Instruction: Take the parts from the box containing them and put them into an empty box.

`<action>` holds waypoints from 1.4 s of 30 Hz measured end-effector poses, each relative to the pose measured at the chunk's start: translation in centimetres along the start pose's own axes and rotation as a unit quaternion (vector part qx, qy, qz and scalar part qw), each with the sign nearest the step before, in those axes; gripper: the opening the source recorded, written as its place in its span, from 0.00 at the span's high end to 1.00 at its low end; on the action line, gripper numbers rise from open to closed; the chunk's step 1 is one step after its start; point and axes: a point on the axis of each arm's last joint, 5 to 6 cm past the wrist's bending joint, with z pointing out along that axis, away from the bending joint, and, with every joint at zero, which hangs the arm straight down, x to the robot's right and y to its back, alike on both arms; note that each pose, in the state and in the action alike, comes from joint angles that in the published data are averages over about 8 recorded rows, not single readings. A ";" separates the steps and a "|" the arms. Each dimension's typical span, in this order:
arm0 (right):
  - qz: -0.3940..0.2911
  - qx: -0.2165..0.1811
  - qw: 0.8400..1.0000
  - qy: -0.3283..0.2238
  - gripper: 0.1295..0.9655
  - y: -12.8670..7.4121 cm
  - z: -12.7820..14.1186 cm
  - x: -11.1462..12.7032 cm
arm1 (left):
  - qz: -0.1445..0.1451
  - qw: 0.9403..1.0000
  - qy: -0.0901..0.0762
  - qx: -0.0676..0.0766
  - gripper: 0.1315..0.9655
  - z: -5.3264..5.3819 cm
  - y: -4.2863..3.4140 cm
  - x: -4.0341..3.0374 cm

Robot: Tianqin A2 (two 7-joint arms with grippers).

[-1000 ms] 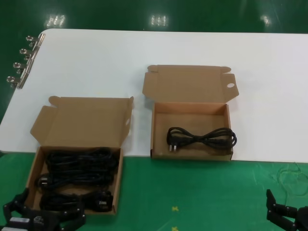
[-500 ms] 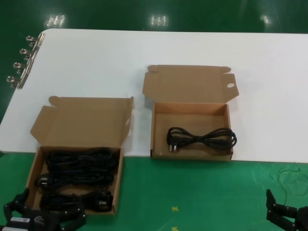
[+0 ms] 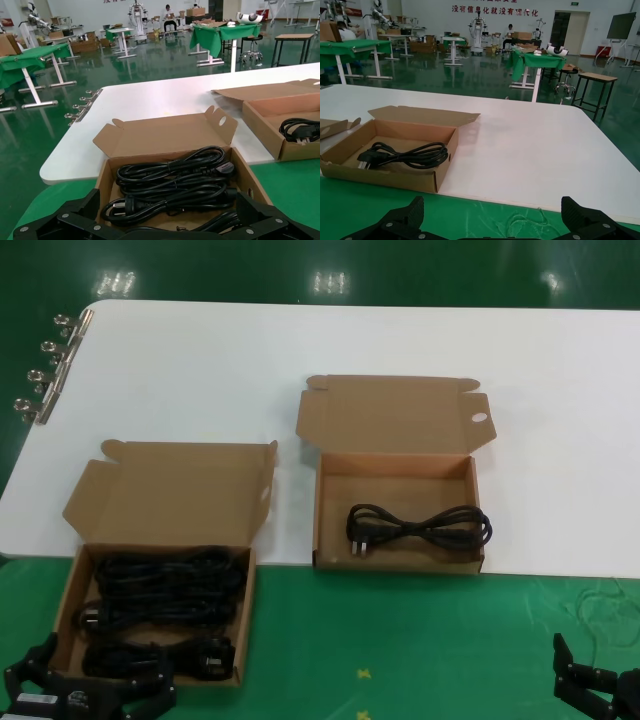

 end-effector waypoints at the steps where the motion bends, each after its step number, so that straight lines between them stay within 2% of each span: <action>1: 0.000 0.000 1.000 0.000 0.00 0.0 0.0 0.0 | 0.000 1.000 0.000 0.000 0.00 0.0 0.00 0.00; 42: 0.000 0.000 1.000 0.000 0.00 0.0 0.0 0.0 | -0.019 1.000 -0.007 -0.001 0.00 -0.6 0.01 -0.20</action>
